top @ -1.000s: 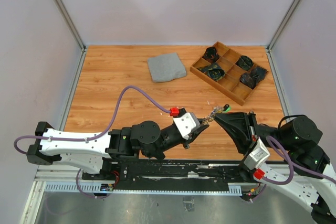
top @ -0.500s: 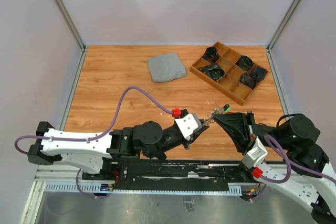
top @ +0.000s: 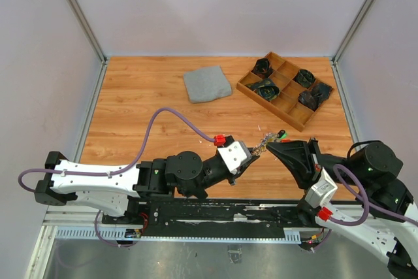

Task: Put the keys on the keyring

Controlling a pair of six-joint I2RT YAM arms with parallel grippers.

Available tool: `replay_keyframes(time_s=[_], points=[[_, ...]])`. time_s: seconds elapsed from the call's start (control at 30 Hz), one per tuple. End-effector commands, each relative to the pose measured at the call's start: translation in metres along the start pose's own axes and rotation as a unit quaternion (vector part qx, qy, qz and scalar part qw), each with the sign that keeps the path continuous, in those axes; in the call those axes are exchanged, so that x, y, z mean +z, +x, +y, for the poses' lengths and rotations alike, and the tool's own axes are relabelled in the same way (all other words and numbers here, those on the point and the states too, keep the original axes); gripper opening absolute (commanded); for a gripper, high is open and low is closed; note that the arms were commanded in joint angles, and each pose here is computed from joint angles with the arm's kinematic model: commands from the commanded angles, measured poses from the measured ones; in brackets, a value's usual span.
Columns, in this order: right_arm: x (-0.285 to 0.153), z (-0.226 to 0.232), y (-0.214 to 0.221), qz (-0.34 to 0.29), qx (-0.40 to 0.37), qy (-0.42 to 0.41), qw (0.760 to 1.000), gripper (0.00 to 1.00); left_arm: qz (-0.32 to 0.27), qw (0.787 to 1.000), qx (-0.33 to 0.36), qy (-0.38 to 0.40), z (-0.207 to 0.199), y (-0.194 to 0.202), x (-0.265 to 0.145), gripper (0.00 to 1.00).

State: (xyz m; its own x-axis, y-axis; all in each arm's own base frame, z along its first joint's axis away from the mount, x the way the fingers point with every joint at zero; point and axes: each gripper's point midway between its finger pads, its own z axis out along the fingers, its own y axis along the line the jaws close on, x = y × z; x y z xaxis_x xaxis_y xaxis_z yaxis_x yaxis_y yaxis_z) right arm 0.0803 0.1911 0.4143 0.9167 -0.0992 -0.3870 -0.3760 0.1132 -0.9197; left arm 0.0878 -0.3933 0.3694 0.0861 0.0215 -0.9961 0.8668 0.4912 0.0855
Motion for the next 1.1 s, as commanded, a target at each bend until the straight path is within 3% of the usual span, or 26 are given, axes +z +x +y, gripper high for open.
replay_keyframes(time_s=[0.0,0.1,0.2,0.6,1.07], points=[[-0.005,-0.011,-0.004,0.005,0.02,0.016,1.0,0.0,-0.038,0.999,-0.018,-0.01,0.005,-0.03,-0.002,0.06],[-0.004,-0.013,-0.004,0.005,0.042,0.025,0.999,0.01,-0.041,0.999,-0.02,-0.006,0.004,-0.031,-0.002,0.2],[-0.003,-0.019,-0.006,-0.002,0.072,0.044,0.996,0.01,-0.043,0.999,-0.021,-0.002,0.002,-0.032,-0.002,0.27],[0.003,-0.027,0.001,0.001,0.148,0.083,0.985,0.01,-0.048,0.999,-0.023,-0.001,0.002,-0.032,-0.002,0.43],[0.004,-0.025,0.006,0.008,0.158,0.083,0.984,0.0,-0.079,0.996,-0.041,0.008,0.006,-0.044,-0.014,0.55]])
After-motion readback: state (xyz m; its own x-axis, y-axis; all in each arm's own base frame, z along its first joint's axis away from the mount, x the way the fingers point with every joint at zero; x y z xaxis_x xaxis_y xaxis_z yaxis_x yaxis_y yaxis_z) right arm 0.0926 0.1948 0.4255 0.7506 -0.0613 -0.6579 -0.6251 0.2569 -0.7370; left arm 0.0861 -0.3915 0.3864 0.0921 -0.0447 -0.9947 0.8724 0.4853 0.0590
